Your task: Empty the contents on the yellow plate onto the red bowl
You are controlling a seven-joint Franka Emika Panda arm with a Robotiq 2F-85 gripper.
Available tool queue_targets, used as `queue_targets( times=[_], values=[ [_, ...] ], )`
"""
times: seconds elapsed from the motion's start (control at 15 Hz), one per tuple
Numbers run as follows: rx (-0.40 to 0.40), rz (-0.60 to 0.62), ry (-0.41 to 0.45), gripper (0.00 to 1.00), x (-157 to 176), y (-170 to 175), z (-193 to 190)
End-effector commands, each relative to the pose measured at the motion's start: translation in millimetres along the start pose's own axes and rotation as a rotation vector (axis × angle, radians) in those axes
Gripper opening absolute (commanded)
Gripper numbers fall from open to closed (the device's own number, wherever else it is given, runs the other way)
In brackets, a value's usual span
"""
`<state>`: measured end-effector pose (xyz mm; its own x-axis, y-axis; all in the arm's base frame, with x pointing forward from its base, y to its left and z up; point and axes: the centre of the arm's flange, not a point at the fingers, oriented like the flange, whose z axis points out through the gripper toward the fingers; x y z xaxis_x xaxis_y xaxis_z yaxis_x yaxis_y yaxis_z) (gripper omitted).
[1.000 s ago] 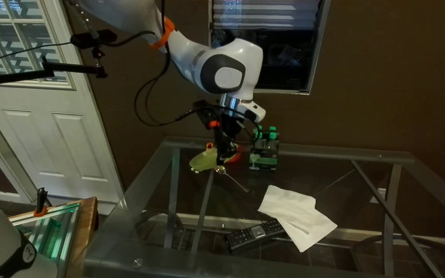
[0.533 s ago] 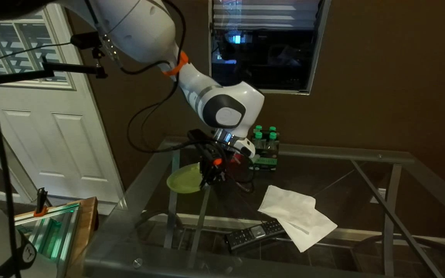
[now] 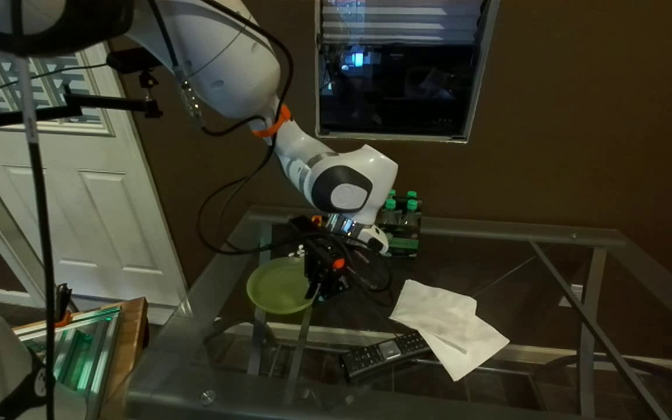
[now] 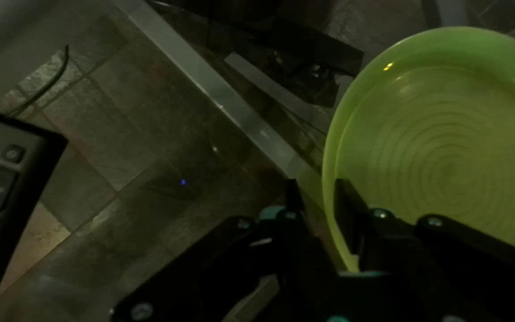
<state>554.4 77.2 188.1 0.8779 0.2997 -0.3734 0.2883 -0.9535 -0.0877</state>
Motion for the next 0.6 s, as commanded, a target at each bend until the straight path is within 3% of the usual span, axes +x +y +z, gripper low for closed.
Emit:
queue_targets(
  times=[0.0,0.27,0.4,0.47,0.53],
  values=[
    [-0.179,0.032,0.079,0.56,-6,-8,-51],
    [-0.248,0.070,0.254,0.84,-41,-52,-136],
    [-0.189,-0.004,0.382,0.99,-57,-79,-170],
    [-0.209,0.024,0.292,0.80,-26,-59,-149],
    [-0.210,0.009,0.336,0.86,-34,-72,-167]
  ],
)
